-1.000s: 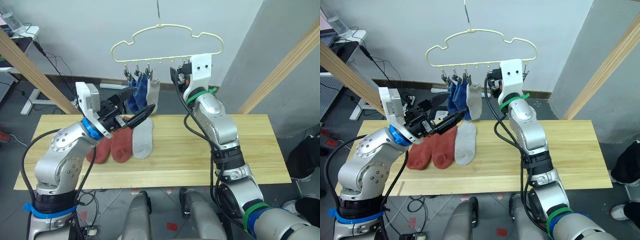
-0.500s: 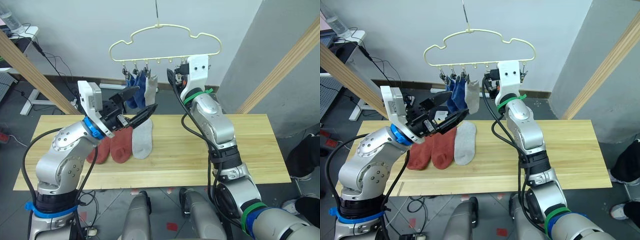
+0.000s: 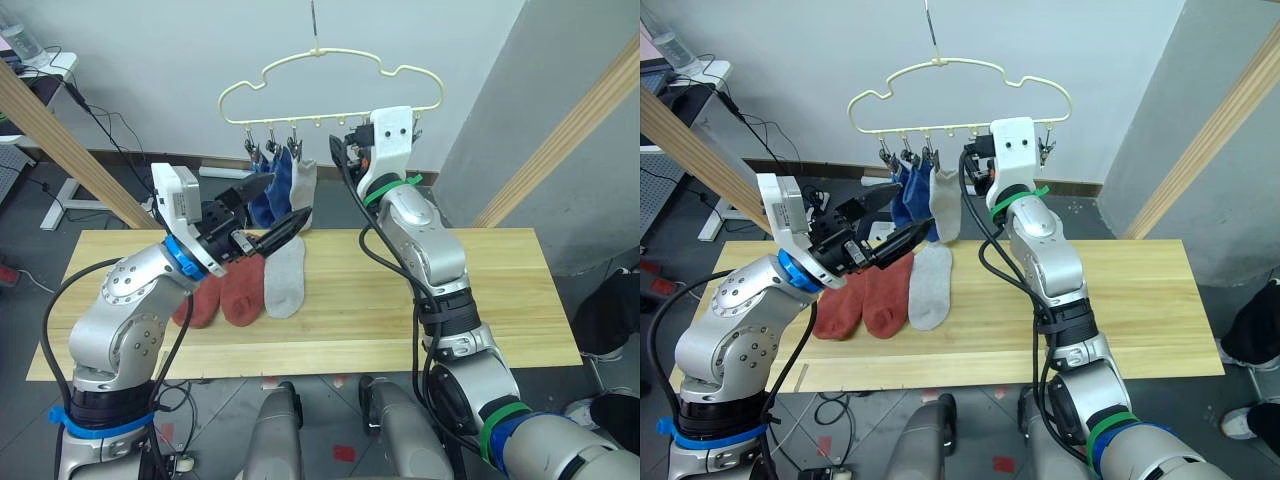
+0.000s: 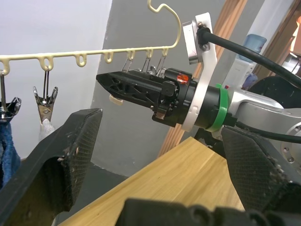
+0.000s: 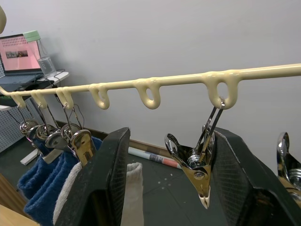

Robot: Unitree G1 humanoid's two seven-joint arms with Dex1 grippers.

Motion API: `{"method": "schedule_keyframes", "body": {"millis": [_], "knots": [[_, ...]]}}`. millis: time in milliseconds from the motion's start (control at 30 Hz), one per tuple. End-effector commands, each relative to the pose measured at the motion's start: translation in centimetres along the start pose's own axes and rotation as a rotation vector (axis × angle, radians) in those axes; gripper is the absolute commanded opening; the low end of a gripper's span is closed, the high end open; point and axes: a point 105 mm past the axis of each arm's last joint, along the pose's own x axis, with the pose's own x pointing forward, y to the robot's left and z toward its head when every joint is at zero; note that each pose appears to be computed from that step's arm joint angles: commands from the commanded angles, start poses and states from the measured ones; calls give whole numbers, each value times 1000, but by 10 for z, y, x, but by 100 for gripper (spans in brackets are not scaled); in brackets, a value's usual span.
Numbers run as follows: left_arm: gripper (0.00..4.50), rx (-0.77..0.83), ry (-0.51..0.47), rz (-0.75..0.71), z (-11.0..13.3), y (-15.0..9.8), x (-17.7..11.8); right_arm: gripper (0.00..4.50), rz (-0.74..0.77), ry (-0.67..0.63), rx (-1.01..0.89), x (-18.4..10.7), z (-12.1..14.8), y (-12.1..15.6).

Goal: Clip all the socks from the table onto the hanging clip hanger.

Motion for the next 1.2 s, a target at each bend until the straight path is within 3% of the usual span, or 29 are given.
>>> {"method": "schedule_keyframes", "body": {"millis": [33, 233, 333, 433, 567, 800, 933, 1033, 1200], "knots": [[450, 35, -38, -12, 11, -2, -2, 256, 24, -74, 16, 1, 21, 6], [450, 35, -39, -11, 10, -1, -3, 256, 18, -85, 20, 0, 23, 5], [450, 32, -41, -7, 9, 0, -3, 198, 13, -86, 14, 0, 23, 3], [450, 32, -41, -7, 9, 0, -2, 82, 8, -86, 14, 0, 24, 2], [450, 27, -39, -11, 7, -4, -2, 6, 4, -85, 10, 0, 23, 1], [450, 25, -3, -6, -2, -6, -4, 6, 24, -64, -7, -5, 20, -7], [450, 69, 122, 41, -30, -3, -10, 6, 110, -25, 13, -12, 19, -11], [450, 75, 146, 90, -39, 2, -12, 6, 142, -3, 40, -14, 19, -13], [450, 77, 306, 220, -92, 14, -19, 6, 279, 56, 144, -26, 22, -14]]}}
